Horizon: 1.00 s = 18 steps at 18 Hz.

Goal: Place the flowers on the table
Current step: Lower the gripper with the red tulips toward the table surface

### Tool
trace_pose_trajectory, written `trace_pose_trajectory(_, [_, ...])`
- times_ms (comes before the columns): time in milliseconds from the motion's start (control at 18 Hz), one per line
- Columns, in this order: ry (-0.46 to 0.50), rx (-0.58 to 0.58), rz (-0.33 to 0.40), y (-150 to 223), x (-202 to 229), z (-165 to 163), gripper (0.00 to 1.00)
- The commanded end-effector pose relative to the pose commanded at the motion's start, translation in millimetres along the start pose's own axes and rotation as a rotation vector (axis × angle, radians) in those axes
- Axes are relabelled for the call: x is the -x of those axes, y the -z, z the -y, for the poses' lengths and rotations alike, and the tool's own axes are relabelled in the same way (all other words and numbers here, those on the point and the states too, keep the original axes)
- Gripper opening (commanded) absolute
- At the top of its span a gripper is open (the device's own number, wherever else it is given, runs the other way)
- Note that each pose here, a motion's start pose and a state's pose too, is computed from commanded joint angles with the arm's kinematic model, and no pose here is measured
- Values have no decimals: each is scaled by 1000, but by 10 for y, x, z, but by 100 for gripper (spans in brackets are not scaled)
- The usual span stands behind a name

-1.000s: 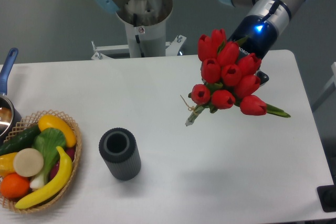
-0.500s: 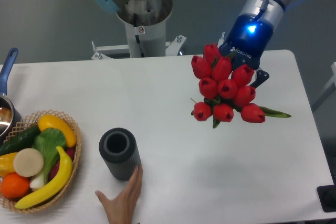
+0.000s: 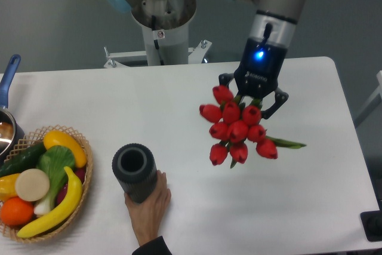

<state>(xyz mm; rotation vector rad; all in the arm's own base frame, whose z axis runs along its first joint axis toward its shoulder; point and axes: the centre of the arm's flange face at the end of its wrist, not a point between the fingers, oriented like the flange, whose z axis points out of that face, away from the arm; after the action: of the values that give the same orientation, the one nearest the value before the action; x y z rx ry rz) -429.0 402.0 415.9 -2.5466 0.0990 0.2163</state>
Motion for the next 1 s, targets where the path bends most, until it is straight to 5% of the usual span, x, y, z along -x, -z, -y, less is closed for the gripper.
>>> trace_pose_trajectory(611, [-174,409,-29,-974,-460,-181,40])
trace_pose_trajectory(1000, [-165,444,-80,-1255,-558,-323,40])
